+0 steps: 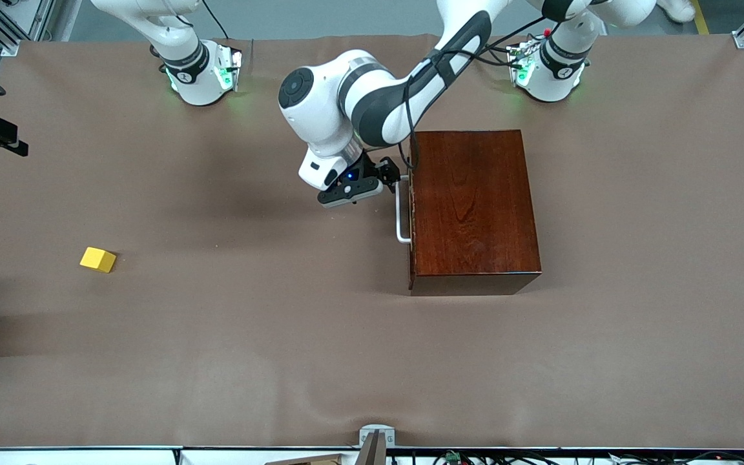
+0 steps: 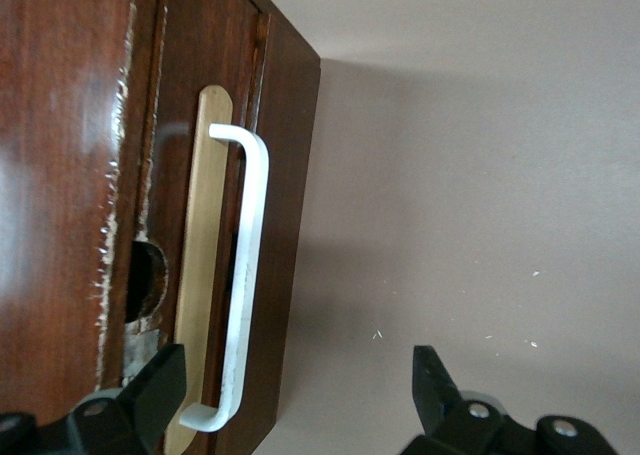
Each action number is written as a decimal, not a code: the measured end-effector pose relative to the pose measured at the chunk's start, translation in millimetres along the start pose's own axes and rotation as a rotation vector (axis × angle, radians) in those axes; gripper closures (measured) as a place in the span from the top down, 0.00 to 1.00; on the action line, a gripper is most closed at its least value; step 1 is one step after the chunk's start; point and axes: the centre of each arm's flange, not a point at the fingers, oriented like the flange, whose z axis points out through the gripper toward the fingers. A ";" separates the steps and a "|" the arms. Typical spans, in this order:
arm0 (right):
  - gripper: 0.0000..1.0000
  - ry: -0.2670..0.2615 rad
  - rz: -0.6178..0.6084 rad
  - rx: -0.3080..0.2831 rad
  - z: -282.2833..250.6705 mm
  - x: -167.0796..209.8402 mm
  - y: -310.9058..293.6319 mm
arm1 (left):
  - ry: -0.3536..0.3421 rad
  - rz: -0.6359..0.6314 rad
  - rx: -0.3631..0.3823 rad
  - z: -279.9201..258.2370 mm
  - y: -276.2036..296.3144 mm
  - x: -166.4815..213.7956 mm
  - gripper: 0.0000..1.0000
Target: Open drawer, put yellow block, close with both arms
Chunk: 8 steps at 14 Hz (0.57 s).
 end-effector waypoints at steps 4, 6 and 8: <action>1.00 -0.001 0.000 0.000 0.3 0.2 0.1 | -0.015 -0.003 0.034 25.6 6.3 -0.7 1.00; 1.00 -0.001 0.000 0.000 0.3 0.2 0.1 | -0.015 -0.008 0.044 31.5 5.7 2.4 1.00; 1.00 -0.003 0.000 0.000 1.2 0.8 0.3 | -0.004 -0.006 0.058 36.5 4.6 5.6 1.00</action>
